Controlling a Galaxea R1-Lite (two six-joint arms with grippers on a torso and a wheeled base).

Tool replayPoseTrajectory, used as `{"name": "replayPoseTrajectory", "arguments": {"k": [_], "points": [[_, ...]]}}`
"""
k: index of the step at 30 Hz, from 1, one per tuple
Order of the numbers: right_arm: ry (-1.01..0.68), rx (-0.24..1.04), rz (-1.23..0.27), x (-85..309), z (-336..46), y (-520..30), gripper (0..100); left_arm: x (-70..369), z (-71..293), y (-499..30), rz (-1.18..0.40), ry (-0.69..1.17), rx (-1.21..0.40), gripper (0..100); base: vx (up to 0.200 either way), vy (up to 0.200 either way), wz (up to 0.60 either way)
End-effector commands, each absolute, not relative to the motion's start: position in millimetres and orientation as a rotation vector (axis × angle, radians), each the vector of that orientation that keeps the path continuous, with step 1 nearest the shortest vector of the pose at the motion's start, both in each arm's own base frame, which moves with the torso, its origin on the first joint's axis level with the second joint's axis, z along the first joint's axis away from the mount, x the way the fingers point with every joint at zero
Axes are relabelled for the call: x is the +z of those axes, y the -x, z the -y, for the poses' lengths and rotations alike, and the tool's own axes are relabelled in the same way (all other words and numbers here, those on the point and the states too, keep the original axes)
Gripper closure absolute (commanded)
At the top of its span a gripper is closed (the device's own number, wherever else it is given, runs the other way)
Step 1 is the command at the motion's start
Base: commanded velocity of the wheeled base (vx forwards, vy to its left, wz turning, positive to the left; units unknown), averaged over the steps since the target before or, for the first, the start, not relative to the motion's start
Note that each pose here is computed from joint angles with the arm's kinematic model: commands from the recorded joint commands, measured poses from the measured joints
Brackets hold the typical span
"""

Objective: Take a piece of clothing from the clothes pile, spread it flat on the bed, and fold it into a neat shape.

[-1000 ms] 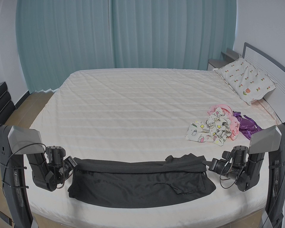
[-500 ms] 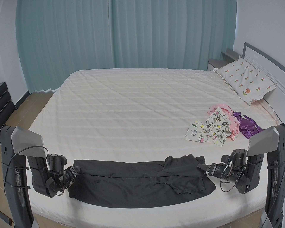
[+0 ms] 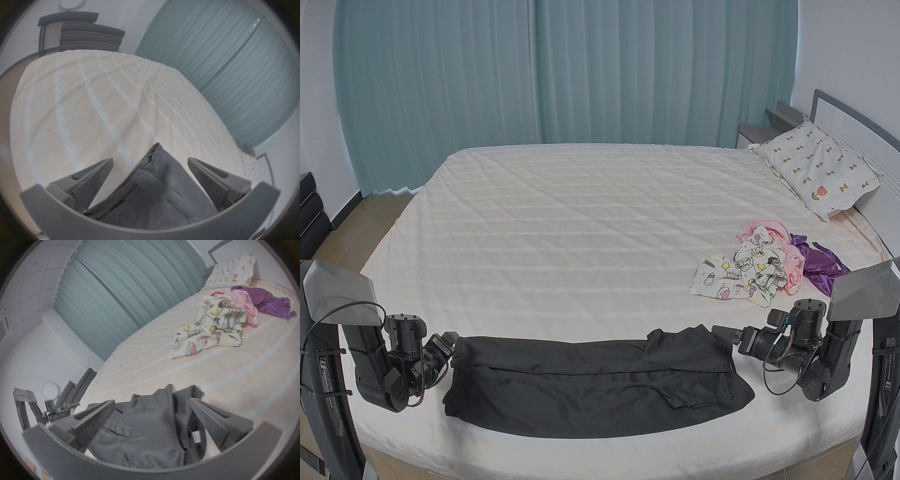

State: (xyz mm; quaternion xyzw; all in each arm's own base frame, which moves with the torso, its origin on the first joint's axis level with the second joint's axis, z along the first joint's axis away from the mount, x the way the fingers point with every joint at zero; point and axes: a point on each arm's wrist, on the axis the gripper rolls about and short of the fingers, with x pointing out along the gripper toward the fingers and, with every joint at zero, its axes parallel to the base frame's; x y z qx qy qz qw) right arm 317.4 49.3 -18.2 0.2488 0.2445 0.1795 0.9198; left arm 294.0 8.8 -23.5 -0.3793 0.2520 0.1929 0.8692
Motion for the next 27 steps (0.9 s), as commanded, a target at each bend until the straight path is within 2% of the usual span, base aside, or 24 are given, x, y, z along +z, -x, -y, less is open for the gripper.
{"name": "replayPoseTrajectory", "arguments": {"k": [1, 12, 17, 18, 21, 27], "points": [[-0.524, 0.421, -0.467, -2.5, -65.0, -320.8, 0, -2.0, -9.1, -294.9, -0.461, 0.872, 0.370, 0, 0.000, 0.000, 0.00], [-0.531, 0.401, -0.583, -47.5, -74.2, -336.5, 0, -21.3, -8.5, -295.6, -0.517, 0.873, 0.391, 0, 0.000, 0.000, 0.00], [-0.531, 0.405, -0.544, -40.0, -74.1, -339.4, 0, -21.6, -8.5, -294.8, -0.520, 0.873, 0.392, 0, 0.000, 0.000, 0.00], [-0.527, 0.429, -0.483, -21.5, -77.5, -340.8, 0, -22.3, -8.5, -294.4, -0.523, 0.875, 0.393, 0, 0.000, 0.000, 0.00], [-0.534, 0.465, -0.469, -12.3, -88.0, -338.4, 0, -23.3, -7.0, -294.0, -0.530, 0.880, 0.390, 0, 0.000, 0.000, 0.00], [-0.559, 0.490, -0.531, -30.0, -105.3, -336.4, 0, -25.7, -5.2, -294.6, -0.538, 0.880, 0.388, 0, 0.000, 0.000, 0.00]]}}
